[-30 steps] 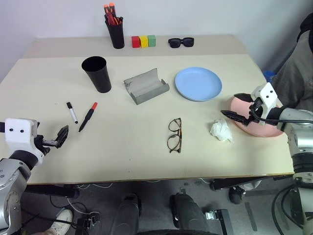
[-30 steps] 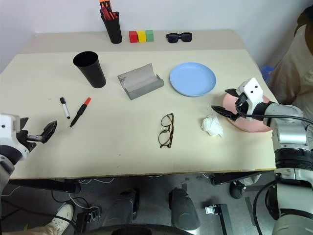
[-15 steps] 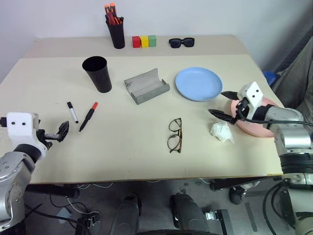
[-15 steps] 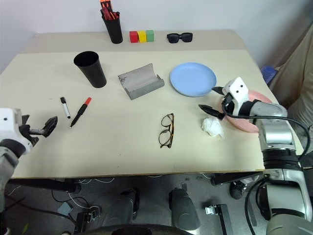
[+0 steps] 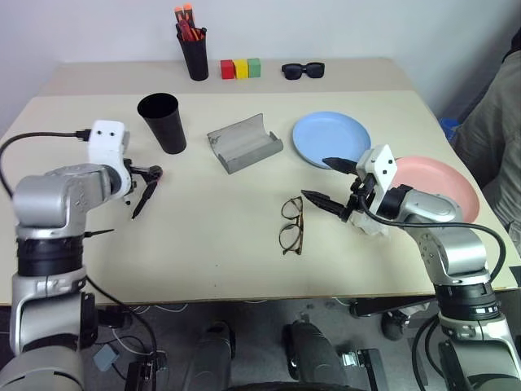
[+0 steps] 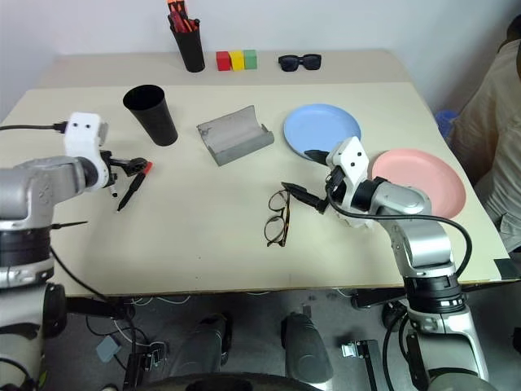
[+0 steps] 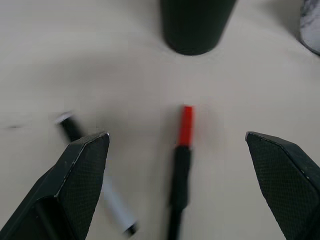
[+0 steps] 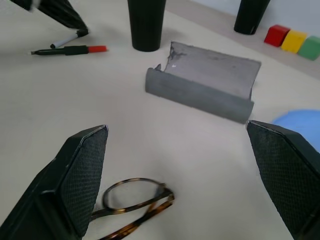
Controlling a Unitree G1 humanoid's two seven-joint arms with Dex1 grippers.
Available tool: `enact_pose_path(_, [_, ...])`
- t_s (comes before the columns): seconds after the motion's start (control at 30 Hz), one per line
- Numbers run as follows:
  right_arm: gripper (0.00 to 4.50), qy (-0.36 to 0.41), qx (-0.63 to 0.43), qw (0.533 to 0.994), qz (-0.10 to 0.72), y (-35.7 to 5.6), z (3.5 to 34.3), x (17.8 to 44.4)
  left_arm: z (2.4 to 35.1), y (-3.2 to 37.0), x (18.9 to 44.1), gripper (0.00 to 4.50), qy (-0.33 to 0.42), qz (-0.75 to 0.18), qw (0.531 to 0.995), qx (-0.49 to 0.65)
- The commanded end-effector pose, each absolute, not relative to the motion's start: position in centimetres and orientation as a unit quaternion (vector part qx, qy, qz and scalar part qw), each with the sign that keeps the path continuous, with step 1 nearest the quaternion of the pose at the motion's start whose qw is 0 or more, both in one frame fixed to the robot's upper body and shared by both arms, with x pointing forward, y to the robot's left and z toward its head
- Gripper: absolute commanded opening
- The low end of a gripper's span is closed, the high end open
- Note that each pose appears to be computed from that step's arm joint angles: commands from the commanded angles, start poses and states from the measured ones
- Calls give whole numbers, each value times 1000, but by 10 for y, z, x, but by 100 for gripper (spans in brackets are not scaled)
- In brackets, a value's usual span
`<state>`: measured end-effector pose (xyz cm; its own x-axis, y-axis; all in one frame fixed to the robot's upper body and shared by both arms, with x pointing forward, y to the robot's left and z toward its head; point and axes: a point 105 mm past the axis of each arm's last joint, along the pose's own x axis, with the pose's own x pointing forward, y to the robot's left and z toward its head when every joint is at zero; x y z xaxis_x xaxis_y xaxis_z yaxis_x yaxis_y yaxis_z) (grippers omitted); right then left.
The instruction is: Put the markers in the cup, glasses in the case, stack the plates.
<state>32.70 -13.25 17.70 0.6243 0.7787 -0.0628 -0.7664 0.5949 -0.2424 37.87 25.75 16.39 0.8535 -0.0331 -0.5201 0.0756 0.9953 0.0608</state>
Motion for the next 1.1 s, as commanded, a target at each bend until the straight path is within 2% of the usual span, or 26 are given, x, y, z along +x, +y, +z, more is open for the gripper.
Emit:
enact_pose_path(0.03, [450, -56, -122, 890, 435, -121, 194, 320, 153, 259, 384, 448, 310, -24, 949, 59])
enact_pose_path(0.2, [450, -59, -117, 897, 423, -124, 197, 322, 146, 266, 383, 448, 346, -7, 936, 67])
enact_pose_path(0.27, [450, -60, -116, 897, 422, -123, 197, 323, 144, 272, 381, 394, 352, 5, 934, 65])
enact_pose_path(0.3, [450, -61, -116, 897, 422, -121, 198, 324, 144, 273, 380, 361, 354, 4, 933, 61])
enact_pose_path(0.53, [450, -71, -111, 894, 428, -113, 204, 325, 137, 273, 378, 3, 354, 7, 934, 37])
enact_pose_path(0.63, [450, -75, -113, 892, 431, -111, 208, 325, 148, 277, 379, 3, 323, 16, 946, 21])
enact_pose_path(0.7, [450, -79, -114, 892, 431, -112, 212, 326, 169, 275, 381, 3, 258, 1, 965, 44])
enact_pose_path(0.73, [450, -81, -114, 891, 431, -112, 214, 326, 180, 271, 380, 3, 225, -19, 972, 71])
enact_pose_path(0.9, [450, -99, -102, 883, 447, -105, 227, 325, 212, 223, 360, 3, 152, -160, 971, 93])
enact_pose_path(0.97, [450, -110, -97, 878, 456, -100, 232, 327, 234, 202, 360, 3, 82, -200, 971, 102])
enact_pose_path(1.03, [450, -116, -95, 875, 461, -96, 235, 328, 248, 196, 363, 3, 34, -205, 973, 102])
enact_pose_path(1.1, [450, -125, -92, 869, 469, -92, 238, 328, 281, 197, 376, 3, -58, -154, 979, 122])
